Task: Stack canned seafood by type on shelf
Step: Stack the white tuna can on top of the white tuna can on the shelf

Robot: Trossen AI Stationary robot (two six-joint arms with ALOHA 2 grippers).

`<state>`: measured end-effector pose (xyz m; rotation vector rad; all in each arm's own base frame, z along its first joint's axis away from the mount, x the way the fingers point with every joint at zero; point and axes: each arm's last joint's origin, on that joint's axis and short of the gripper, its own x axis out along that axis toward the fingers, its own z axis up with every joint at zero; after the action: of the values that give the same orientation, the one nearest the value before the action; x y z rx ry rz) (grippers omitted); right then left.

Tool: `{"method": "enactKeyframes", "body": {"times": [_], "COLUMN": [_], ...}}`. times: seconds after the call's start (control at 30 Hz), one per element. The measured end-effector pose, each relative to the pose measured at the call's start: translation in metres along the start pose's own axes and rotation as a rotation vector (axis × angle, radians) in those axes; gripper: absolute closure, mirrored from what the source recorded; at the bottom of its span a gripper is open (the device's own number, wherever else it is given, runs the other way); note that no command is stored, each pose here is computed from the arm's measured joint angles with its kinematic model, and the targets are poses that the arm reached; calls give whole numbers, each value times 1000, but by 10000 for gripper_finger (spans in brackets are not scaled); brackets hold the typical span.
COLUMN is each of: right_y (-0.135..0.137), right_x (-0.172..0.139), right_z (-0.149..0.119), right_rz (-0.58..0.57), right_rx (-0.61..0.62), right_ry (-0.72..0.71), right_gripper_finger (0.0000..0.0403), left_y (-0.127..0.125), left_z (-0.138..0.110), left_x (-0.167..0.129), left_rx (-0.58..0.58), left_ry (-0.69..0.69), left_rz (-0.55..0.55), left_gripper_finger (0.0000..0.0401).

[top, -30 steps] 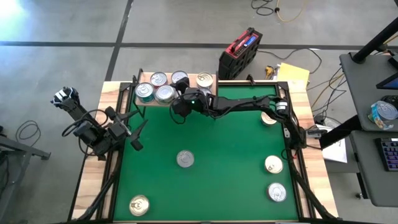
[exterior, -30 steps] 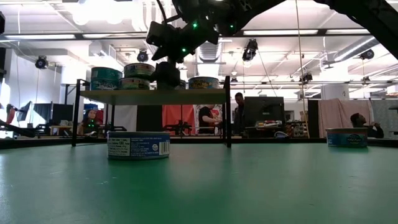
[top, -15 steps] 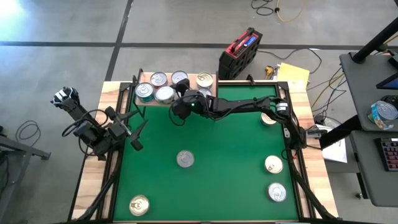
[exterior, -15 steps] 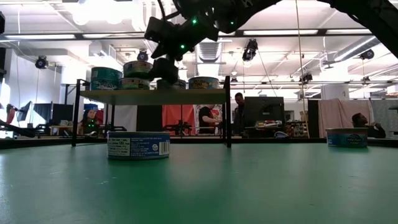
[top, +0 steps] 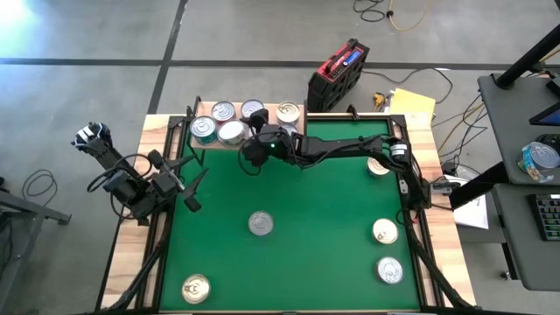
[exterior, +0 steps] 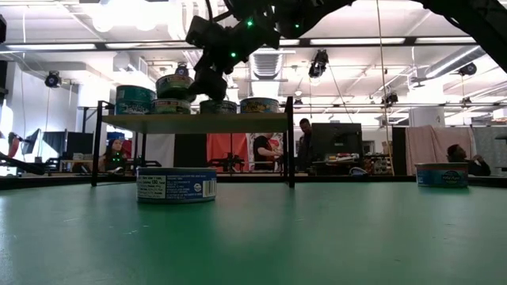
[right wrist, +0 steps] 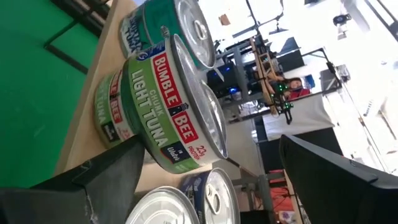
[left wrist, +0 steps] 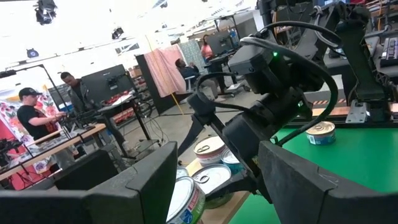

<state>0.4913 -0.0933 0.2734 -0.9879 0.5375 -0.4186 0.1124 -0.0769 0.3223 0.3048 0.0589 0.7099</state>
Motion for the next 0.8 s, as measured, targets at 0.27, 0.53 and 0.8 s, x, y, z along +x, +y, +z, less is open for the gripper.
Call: {"method": "enactKeyframes", "body": {"times": [0.27,0.53,0.8], "right_y": [-9,-1,-8], "right_x": [-1,0,0], "right_z": [5,1,6], "right_rz": [-20,58,-11], "right_rx": [34,30,61], "right_ry": [-23,9,-39], "right_gripper_finger": [42,42,42], "left_y": [0,0,0], "left_z": [0,0,0], "left_x": [0,0,0], "left_rx": [0,-7,-18], "left_ry": [0,0,-1], "left_rz": [0,0,0], "left_gripper_finger": [191,191,191]}}
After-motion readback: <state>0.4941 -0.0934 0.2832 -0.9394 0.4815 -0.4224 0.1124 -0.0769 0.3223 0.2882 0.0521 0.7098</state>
